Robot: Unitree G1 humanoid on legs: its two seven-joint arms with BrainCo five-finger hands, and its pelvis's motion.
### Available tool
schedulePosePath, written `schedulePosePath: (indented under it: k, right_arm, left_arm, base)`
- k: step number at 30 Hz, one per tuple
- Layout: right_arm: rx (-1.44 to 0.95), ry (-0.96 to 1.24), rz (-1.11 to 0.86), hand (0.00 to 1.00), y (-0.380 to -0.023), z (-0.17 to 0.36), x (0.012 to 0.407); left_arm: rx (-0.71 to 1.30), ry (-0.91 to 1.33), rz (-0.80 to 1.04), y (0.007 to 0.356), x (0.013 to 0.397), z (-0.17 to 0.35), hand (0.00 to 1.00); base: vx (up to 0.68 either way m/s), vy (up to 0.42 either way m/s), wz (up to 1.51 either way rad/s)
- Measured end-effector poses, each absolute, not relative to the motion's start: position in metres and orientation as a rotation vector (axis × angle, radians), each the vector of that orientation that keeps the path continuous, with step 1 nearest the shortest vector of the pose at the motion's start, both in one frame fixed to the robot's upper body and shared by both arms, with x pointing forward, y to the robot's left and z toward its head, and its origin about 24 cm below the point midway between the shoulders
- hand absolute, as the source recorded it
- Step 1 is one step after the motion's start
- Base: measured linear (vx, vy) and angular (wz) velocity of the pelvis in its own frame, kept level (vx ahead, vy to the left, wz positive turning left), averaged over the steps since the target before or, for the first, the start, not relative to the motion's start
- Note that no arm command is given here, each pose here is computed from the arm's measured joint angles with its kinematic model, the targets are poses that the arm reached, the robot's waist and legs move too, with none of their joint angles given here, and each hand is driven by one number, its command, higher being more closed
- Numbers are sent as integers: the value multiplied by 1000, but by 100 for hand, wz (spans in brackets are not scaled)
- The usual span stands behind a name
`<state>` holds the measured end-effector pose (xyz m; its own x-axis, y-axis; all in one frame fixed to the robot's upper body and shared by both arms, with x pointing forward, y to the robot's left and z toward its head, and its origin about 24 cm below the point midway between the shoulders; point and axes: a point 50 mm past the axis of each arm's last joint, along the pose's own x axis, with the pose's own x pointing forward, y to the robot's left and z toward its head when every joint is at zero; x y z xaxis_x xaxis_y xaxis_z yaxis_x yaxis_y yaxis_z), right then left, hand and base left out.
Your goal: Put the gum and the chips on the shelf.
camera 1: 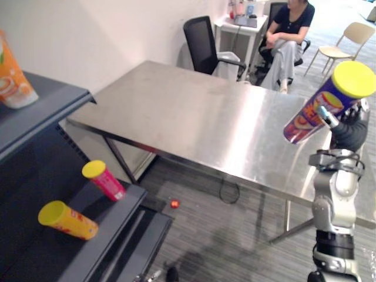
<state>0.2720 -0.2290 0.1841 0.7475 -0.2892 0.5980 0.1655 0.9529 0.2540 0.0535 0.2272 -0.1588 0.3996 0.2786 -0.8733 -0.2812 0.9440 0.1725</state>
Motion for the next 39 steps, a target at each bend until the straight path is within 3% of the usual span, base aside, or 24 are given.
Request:
schedulePosePath:
  k: [16,21,27,31,39]
  right_arm:
    - [225,-617,-257,100,-225,164,266]
    - [278,-584,-148,100,-200,159,271]
    - [297,-600,-106,100,-196,164,275]
    - [302,-630,-157,100,-206,171,275]
    - [308,-696,-316,100,-240,177,261]
  left_arm:
    - [2,1098,383,233,55,-157,0]
    - [-105,1040,449,232,70,-155,0]
    - [-188,1014,474,225,76,-156,0]
    - [-282,1056,583,225,53,-160,0]
    - [-349,1070,612,219,41,-163,0]
  base:
    - [-6,-3,2]
    - [-165,-91,70]
    - [-155,-148,110]
    - [-90,-110,112]
    - [-88,60,91]
